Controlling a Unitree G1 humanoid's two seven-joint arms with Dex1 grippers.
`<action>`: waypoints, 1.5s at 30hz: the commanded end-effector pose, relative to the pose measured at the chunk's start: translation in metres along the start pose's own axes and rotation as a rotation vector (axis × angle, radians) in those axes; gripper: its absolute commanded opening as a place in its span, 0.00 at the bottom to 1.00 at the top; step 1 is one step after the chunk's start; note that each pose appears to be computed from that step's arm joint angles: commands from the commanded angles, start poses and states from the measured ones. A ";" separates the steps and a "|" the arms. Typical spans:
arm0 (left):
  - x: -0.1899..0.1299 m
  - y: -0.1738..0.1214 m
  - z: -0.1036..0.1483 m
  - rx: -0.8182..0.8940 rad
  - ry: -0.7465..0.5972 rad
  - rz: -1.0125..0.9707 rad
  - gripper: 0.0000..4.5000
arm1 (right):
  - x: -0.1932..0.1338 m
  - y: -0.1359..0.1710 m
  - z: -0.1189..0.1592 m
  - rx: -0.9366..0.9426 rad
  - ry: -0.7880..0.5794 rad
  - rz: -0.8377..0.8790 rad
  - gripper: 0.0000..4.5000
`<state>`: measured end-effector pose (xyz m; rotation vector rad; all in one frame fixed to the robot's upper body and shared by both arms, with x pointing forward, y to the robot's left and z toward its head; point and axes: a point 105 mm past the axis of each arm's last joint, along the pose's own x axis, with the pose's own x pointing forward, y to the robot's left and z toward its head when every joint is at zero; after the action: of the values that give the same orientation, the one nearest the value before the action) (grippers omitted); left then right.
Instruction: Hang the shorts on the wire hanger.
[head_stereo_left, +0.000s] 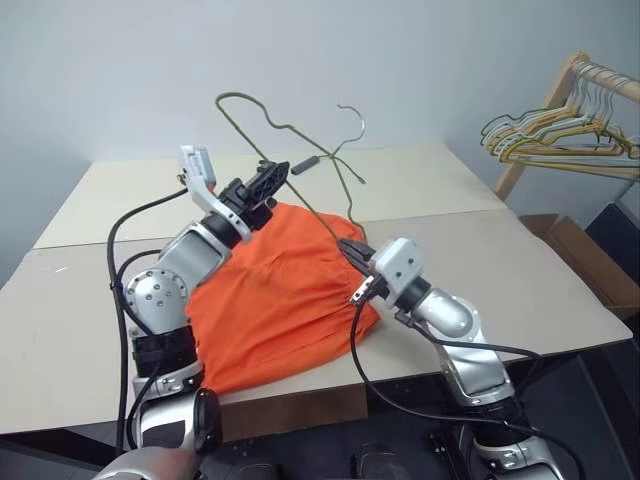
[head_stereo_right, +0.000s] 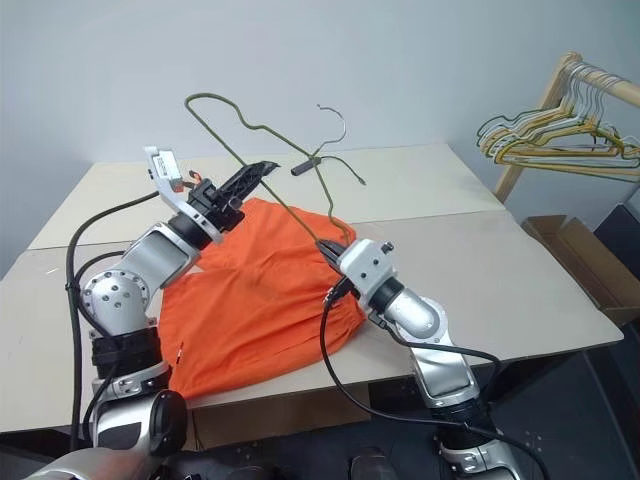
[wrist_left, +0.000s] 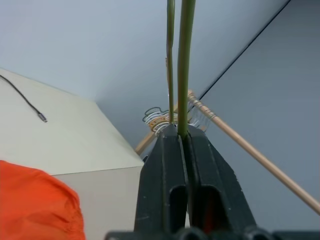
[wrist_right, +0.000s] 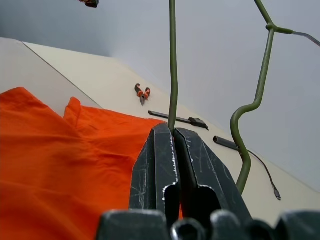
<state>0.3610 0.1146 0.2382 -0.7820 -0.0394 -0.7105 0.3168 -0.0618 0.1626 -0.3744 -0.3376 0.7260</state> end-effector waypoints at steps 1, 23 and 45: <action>0.003 -0.009 0.009 0.115 -0.032 -0.020 0.00 | 0.001 -0.005 0.016 -0.047 -0.066 -0.019 0.06; -0.084 -0.062 0.071 0.320 -0.085 -0.702 0.00 | -0.048 -0.020 0.049 0.704 0.109 0.764 1.00; -0.083 -0.065 0.051 0.270 -0.074 -0.831 0.00 | -0.008 0.020 0.074 0.804 0.122 0.959 1.00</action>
<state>0.2750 0.1656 0.2856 -0.5560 -0.5073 -1.4104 0.2708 -0.0373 0.2033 0.2298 0.3505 1.6607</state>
